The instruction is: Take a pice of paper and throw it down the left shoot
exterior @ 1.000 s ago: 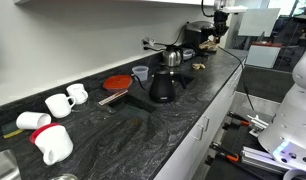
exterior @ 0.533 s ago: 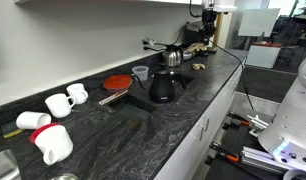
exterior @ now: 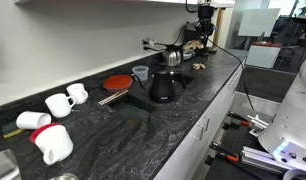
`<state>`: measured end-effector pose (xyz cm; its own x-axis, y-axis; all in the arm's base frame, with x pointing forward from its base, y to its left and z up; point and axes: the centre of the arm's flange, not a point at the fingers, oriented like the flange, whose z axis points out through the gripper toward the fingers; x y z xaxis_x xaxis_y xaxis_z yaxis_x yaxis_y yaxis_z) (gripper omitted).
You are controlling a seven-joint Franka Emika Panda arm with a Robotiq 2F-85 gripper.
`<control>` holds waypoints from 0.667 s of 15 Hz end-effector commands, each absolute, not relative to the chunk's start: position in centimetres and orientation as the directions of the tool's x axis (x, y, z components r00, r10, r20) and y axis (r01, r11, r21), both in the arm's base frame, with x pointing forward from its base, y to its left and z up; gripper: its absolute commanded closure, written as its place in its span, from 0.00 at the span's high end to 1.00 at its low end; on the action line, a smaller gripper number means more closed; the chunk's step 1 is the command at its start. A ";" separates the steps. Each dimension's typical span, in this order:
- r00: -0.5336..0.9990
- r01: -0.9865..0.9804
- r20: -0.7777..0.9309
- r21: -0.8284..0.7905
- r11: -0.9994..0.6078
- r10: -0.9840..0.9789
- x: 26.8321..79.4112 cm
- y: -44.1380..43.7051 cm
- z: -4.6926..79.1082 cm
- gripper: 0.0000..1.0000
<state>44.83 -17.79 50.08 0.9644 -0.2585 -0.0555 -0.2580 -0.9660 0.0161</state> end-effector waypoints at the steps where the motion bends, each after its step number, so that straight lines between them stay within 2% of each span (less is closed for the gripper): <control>1: 0.964 -0.258 -0.056 0.016 -0.966 -0.258 44.8 -17.8 50.1 0.01; 5: 0.986 -0.166 -0.026 -0.035 -0.986 -0.165 45.4 -14.4 51.2 0.00; 10: 0.992 0.128 0.027 -0.123 -0.984 0.126 46.7 -3.3 52.2 0.00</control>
